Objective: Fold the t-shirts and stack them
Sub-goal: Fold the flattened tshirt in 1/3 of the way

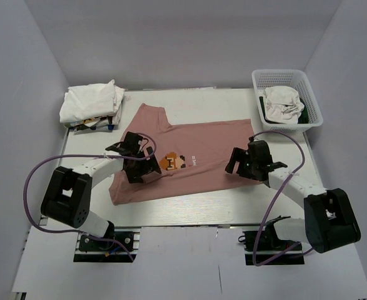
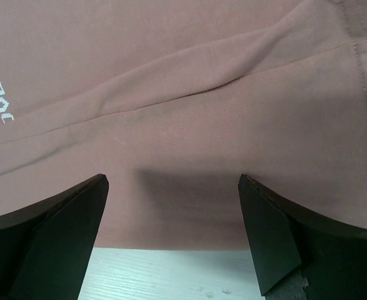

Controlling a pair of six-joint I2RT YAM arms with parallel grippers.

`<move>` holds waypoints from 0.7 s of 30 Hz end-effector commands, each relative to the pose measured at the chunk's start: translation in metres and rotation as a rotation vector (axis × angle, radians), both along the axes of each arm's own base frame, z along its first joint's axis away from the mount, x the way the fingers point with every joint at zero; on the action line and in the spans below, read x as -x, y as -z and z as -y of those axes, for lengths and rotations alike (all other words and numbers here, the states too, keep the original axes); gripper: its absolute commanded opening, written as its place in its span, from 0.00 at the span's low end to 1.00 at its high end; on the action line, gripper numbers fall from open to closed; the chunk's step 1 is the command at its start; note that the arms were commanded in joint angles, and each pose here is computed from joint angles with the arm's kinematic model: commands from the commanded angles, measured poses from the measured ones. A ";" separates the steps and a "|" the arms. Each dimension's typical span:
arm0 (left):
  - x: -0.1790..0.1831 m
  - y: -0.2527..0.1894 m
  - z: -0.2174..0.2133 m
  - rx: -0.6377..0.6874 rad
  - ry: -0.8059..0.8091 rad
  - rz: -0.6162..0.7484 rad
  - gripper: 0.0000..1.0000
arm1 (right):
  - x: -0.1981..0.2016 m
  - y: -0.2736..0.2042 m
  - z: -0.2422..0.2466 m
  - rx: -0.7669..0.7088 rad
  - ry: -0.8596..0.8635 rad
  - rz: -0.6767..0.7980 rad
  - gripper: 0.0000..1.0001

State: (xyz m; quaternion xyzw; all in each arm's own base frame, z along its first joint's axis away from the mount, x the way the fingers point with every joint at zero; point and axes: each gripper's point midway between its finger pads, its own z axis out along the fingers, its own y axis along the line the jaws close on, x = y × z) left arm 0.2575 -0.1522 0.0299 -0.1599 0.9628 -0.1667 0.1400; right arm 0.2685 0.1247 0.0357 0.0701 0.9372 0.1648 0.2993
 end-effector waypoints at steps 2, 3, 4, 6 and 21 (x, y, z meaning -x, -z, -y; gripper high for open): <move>-0.034 -0.017 0.015 0.033 -0.014 0.128 1.00 | -0.002 0.007 0.000 0.009 0.015 0.008 0.90; -0.036 -0.016 0.016 0.034 -0.015 0.131 1.00 | 0.000 0.011 0.003 0.021 0.020 -0.001 0.90; -0.044 -0.020 0.017 0.032 -0.020 0.151 1.00 | 0.002 0.013 0.007 0.031 0.040 -0.007 0.90; -0.048 -0.021 0.023 0.037 -0.019 0.152 1.00 | 0.002 0.015 0.009 0.035 0.050 -0.003 0.90; -0.137 -0.039 0.061 0.021 0.110 0.250 0.00 | 0.000 0.023 0.011 0.071 0.044 -0.040 0.90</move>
